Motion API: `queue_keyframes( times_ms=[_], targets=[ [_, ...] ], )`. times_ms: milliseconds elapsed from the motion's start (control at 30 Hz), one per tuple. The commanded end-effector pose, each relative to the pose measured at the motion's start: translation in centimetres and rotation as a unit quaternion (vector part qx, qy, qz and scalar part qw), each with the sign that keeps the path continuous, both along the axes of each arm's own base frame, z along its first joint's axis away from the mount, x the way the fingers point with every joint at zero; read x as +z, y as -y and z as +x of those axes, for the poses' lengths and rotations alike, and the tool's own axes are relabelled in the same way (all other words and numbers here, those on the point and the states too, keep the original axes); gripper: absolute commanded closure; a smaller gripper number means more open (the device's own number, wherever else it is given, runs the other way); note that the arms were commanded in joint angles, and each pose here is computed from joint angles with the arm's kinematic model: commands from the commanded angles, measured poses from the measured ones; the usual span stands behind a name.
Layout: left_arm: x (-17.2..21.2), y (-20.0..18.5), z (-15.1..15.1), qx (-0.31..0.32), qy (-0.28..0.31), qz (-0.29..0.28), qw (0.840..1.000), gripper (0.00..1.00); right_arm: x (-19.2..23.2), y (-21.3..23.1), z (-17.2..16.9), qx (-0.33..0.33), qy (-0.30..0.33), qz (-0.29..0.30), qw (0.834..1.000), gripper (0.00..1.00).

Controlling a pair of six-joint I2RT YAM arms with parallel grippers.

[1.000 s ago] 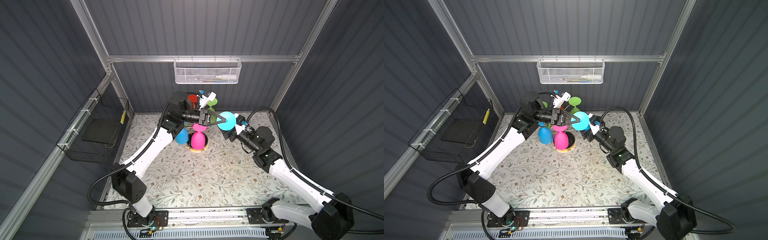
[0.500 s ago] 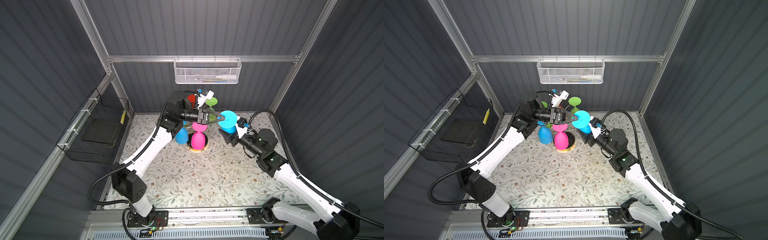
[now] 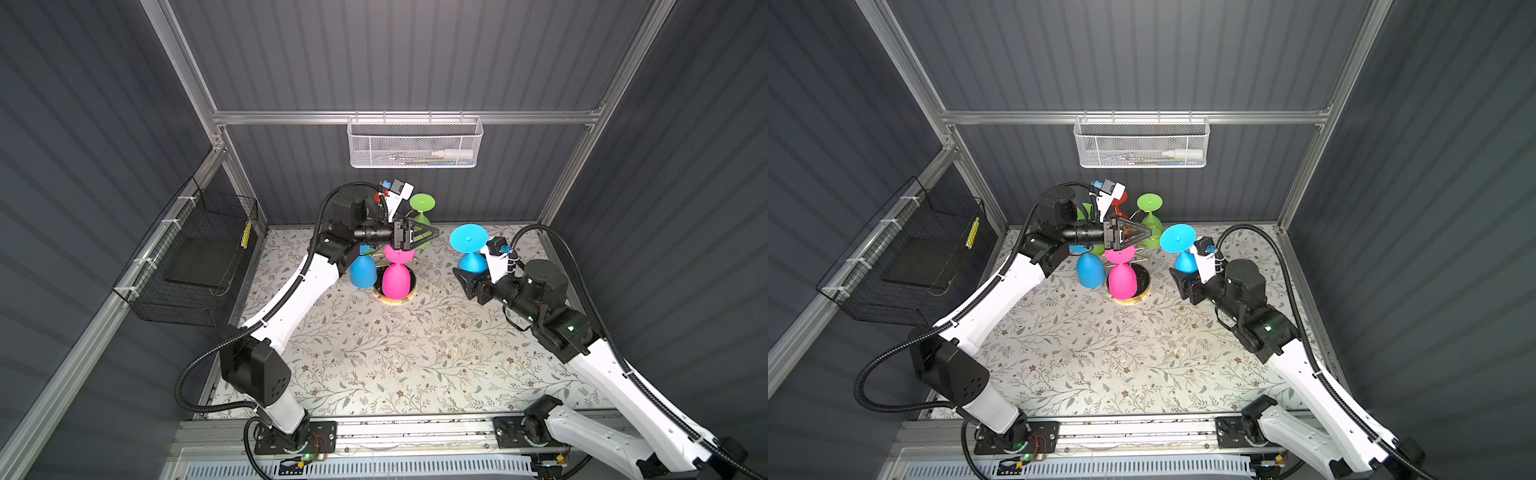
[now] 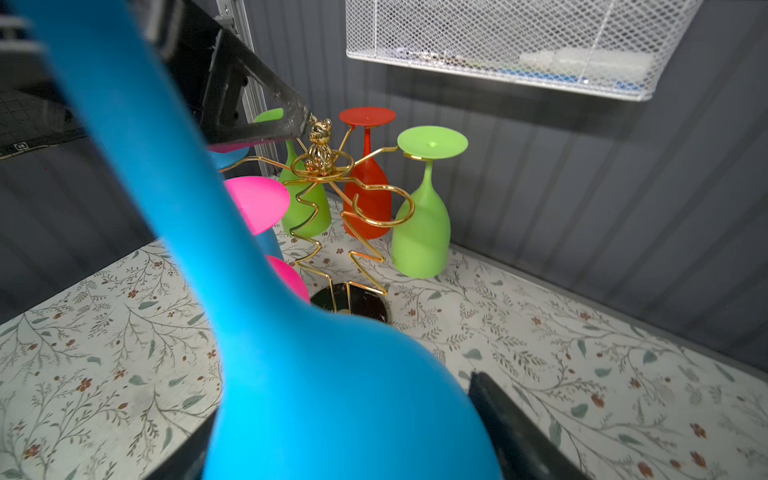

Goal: Take the wine glass off the wine glass rack

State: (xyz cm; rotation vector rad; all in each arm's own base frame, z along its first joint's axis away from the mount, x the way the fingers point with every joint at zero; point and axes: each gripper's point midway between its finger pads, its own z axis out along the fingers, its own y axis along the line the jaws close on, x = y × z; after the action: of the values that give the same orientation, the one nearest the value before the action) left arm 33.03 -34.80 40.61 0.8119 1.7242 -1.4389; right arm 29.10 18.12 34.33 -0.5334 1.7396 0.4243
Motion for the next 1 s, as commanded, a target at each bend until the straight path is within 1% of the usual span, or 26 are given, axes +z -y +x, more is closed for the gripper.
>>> queue_keyframes(
  times_ms=[0,67,200,300,367,400,467,533,567,667,800,933,967],
  targets=[
    [0.3,-1.0,2.1,0.074,0.113,0.016,0.991,0.29,0.0,1.0,-1.4,-0.018,-0.054,0.004,0.998,0.53],
    [0.3,-1.2,2.7,0.098,0.159,0.018,0.982,0.30,-0.2,1.4,-1.7,-0.025,-0.075,0.002,0.997,0.54],
    [0.9,-1.0,2.9,0.117,0.254,0.020,0.960,0.30,-0.5,1.6,-1.9,-0.031,-0.104,-0.004,0.994,0.54],
    [1.4,-0.7,2.5,0.110,0.315,0.020,0.942,0.33,-1.0,1.6,-2.0,-0.035,-0.132,-0.013,0.991,0.54],
    [1.8,-0.5,1.7,0.099,0.365,0.013,0.926,0.34,-1.2,1.6,-2.1,-0.035,-0.145,-0.015,0.989,0.54],
    [0.8,-0.4,1.4,0.092,0.377,0.017,0.922,0.35,-1.3,1.6,-2.2,-0.036,-0.149,-0.016,0.988,0.54],
    [0.6,-0.1,0.7,0.081,0.414,0.017,0.906,0.36,-1.4,1.6,-2.2,-0.038,-0.156,-0.016,0.987,0.54],
    [0.1,0.3,0.4,0.070,0.441,0.025,0.894,0.39,-1.5,1.7,-2.2,-0.041,-0.161,-0.016,0.986,0.54],
    [-0.2,0.6,0.1,0.059,0.461,0.029,0.885,0.42,-1.6,1.7,-2.2,-0.042,-0.166,-0.017,0.985,0.54],
    [-1.0,1.2,-0.5,0.046,0.507,0.040,0.860,0.44,-2.0,1.4,-2.3,-0.038,-0.181,-0.019,0.983,0.54],
    [-0.8,1.7,-0.5,0.047,0.539,0.039,0.840,0.47,-2.3,1.2,-2.1,-0.037,-0.197,-0.019,0.980,0.55],
    [-0.4,2.0,-1.0,0.040,0.575,0.030,0.817,0.49,-2.3,1.0,-2.0,-0.035,-0.200,-0.014,0.979,0.55],
    [-0.3,2.2,-1.0,0.040,0.579,0.029,0.814,0.49,-2.4,0.9,-2.0,-0.034,-0.202,-0.015,0.979,0.55]
  ],
)
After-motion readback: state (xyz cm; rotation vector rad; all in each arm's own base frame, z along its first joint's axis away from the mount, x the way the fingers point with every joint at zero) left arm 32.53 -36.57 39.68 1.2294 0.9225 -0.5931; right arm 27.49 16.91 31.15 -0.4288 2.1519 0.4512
